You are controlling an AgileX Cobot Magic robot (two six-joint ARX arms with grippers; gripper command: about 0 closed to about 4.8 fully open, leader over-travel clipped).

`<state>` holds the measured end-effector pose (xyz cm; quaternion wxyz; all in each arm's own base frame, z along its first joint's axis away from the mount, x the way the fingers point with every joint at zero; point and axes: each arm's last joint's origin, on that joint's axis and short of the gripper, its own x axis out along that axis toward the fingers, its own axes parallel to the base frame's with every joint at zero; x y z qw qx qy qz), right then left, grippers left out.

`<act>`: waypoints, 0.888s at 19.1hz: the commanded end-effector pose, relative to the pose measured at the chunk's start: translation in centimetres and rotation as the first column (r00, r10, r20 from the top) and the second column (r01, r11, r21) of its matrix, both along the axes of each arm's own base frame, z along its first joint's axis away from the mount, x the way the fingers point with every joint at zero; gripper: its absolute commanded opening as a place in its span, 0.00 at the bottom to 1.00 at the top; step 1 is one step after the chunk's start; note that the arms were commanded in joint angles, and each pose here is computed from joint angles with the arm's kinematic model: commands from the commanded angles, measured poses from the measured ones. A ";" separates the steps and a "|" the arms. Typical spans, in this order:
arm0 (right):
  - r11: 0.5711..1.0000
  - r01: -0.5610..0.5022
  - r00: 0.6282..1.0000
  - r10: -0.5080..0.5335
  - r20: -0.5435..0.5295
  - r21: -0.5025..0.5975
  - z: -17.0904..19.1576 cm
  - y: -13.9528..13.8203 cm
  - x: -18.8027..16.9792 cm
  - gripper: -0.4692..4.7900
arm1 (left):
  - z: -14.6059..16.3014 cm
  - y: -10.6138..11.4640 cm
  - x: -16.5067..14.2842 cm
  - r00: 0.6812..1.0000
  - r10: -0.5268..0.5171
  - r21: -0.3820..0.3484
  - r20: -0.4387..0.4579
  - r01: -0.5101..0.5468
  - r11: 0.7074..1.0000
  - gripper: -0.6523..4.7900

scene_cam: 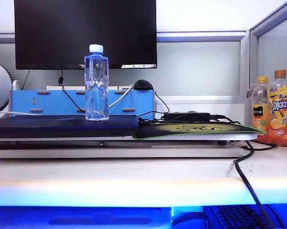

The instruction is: Pick up the mineral water bottle and place it on the laptop.

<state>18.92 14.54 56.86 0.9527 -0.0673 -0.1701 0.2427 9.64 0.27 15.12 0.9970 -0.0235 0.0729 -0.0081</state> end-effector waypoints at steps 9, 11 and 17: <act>0.938 0.347 0.937 -0.347 -0.031 -0.008 -0.4 -17.3 -20.3 0.09 | 0.0 0.0 0.0 1.000 -0.001 0.002 0.003 0.001 1.000 0.12; 0.921 0.388 0.913 -0.391 -0.115 -0.043 -2.0 -18.6 -21.6 0.09 | 0.0 0.0 0.0 1.000 -0.001 0.001 0.003 0.001 1.000 0.12; 0.920 0.386 0.902 -0.393 -0.177 -0.070 -7.4 -16.2 -18.7 0.09 | 0.0 0.0 0.0 1.000 -0.001 0.001 0.003 0.001 1.000 0.12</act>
